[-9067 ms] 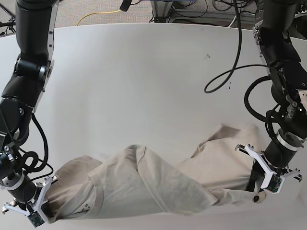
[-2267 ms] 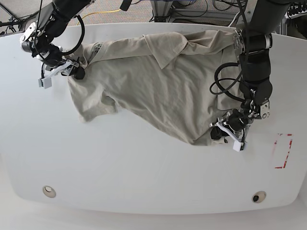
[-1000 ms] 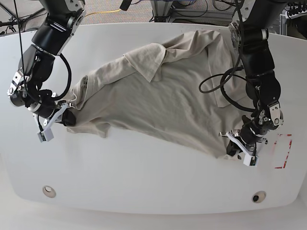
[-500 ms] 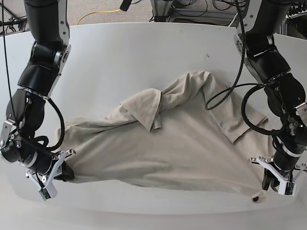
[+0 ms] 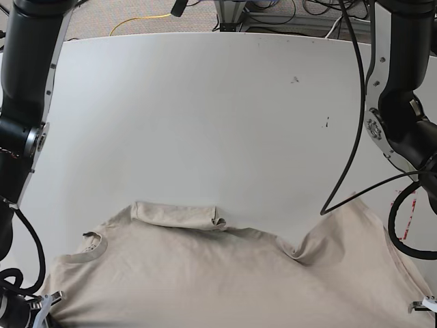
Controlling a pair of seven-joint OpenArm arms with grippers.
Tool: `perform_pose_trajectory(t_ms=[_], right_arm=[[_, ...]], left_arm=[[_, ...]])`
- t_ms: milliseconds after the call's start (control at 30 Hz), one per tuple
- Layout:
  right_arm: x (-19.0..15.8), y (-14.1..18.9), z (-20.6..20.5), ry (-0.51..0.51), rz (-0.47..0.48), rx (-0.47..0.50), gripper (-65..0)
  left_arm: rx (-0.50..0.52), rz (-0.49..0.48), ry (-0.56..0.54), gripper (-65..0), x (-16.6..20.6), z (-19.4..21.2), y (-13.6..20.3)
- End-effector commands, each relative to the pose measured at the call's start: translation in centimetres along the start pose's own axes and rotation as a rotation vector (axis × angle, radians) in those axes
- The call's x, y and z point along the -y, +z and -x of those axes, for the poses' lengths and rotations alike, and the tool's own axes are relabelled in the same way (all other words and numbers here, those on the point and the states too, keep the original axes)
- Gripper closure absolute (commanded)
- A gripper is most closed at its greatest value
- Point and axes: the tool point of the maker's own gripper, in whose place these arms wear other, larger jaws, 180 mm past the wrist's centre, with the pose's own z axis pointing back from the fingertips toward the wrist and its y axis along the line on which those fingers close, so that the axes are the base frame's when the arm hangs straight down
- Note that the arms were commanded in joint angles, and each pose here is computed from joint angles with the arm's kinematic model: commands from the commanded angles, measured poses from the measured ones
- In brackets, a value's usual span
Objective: Fold the T-shirt properly
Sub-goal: 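Lift the shirt with both grippers and stretch it taut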
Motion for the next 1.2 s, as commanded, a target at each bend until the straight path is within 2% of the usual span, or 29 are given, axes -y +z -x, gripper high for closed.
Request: perform_pose_trajectory(t_ms=[0, 67, 200, 267, 400, 467, 567, 667, 867, 967, 1167], right_arm=[[2.1, 2.5, -3.3, 0.060, 0.073, 0.030, 0.0], [2.9, 3.7, -5.0, 0.097, 0.103, 0.026, 0.0], [2.5, 3.3, -4.9, 0.115, 0.097, 0.006, 0.0], [2.5, 3.4, -4.9, 0.116, 0.098, 0.006, 0.0], [2.7, 3.6, -4.6, 0.110, 0.104, -0.004, 0.0], [2.4, 3.0, -2.8, 0.072, 0.080, -0.017, 0.0], [0.9, 1.8, 0.6, -0.023, 0.001, -0.012, 0.0], [0.2, 1.9, 4.6, -0.066, -0.015, -0.053, 0.0], [-4.7, 0.9, 11.6, -0.104, -0.074, -0.133, 0.0], [-6.7, 1.5, 16.0, -0.143, -0.086, -0.194, 0.0], [-12.0, 2.5, 22.2, -0.220, -0.144, -0.274, 0.0]], left_arm=[[0.088, -0.048, -0.015, 0.0, -1.8, -3.7, 0.4], [0.081, -0.068, -0.013, 0.0, -2.7, -5.1, 0.6], [0.033, -0.080, -0.014, 0.0, -3.1, -5.1, 0.8], [0.044, -0.090, -0.028, 0.0, -3.1, -5.5, 1.3], [-0.034, -0.048, -0.079, 0.0, -1.3, -1.7, 1.5], [-0.065, -0.028, -0.101, 0.0, -0.7, -0.3, 1.6], [-0.160, 0.029, -0.127, 0.0, 1.3, 4.2, 2.1], [-0.225, 0.066, -0.160, 0.0, 2.8, 7.4, 3.3], [-0.379, 0.161, -0.196, 0.0, 5.7, 14.2, 5.9], [-0.428, 0.192, -0.193, 0.0, 7.3, 16.5, 7.6], [-0.569, 0.234, -0.178, 0.0, 9.0, 22.0, 12.0]])
